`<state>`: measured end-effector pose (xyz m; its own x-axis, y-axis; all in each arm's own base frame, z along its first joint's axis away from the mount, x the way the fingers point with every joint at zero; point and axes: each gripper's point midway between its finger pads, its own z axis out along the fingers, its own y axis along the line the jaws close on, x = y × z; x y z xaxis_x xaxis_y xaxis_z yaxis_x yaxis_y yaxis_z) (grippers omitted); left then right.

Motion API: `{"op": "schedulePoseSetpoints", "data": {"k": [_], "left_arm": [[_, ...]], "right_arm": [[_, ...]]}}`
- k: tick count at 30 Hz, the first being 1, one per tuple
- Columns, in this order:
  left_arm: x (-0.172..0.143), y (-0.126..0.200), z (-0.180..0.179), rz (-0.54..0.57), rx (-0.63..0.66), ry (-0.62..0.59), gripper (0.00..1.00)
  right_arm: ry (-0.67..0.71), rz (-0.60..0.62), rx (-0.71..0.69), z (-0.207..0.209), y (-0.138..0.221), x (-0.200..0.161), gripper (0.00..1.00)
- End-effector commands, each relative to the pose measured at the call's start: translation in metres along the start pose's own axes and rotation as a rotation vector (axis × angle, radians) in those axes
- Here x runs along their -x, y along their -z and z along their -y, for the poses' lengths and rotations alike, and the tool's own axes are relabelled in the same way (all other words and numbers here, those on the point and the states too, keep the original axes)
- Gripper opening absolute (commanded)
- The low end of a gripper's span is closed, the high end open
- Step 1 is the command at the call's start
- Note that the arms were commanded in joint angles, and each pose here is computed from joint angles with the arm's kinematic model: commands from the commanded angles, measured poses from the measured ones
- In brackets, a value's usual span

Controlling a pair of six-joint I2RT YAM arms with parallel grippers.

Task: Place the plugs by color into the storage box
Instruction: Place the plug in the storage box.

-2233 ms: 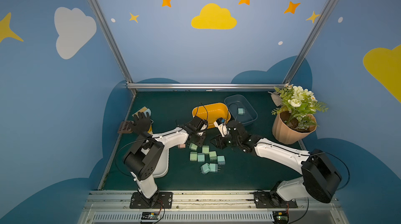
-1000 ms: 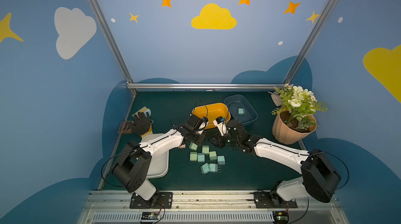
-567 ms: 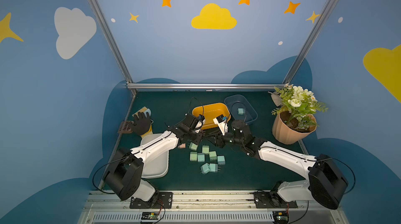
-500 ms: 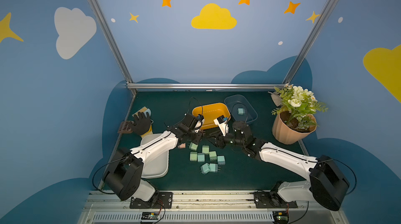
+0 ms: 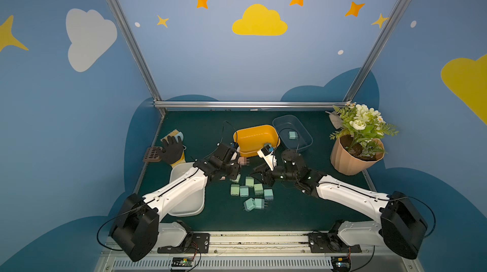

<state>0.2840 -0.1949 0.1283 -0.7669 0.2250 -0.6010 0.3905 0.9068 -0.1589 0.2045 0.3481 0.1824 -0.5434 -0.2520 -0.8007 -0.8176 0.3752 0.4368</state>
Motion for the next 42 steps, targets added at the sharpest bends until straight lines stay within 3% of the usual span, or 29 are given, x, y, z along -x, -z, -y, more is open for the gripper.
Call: {"op": "schedulePoseSetpoints", "data": {"k": [1, 5, 10, 19, 27, 36, 42], "left_arm": [[-0.007, 0.015, -0.008, 0.033, 0.023, 0.059, 0.03], [-0.019, 0.029, -0.03, 0.044, 0.124, 0.176, 0.03], [-0.036, 0.047, -0.049, 0.029, 0.201, 0.274, 0.03], [-0.062, 0.051, -0.058, 0.011, 0.21, 0.428, 0.03], [-0.075, 0.057, -0.079, 0.005, 0.274, 0.51, 0.03], [-0.081, 0.056, -0.11, 0.05, 0.311, 0.67, 0.03], [-0.073, 0.074, -0.136, 0.14, 0.381, 0.719, 0.03]], "right_arm": [[0.05, 0.015, 0.04, -0.012, -0.006, 0.011, 0.42], [0.077, 0.034, 0.076, -0.023, -0.012, 0.011, 0.41], [0.107, -0.024, 0.093, -0.034, -0.021, -0.002, 0.39], [0.32, -0.125, 0.152, -0.069, -0.039, -0.017, 0.39], [0.291, -0.114, 0.225, -0.087, -0.05, -0.009, 0.39], [0.387, -0.133, 0.172, -0.086, -0.056, -0.012, 0.42], [0.41, -0.115, 0.19, -0.087, -0.063, -0.011, 0.42]]}}
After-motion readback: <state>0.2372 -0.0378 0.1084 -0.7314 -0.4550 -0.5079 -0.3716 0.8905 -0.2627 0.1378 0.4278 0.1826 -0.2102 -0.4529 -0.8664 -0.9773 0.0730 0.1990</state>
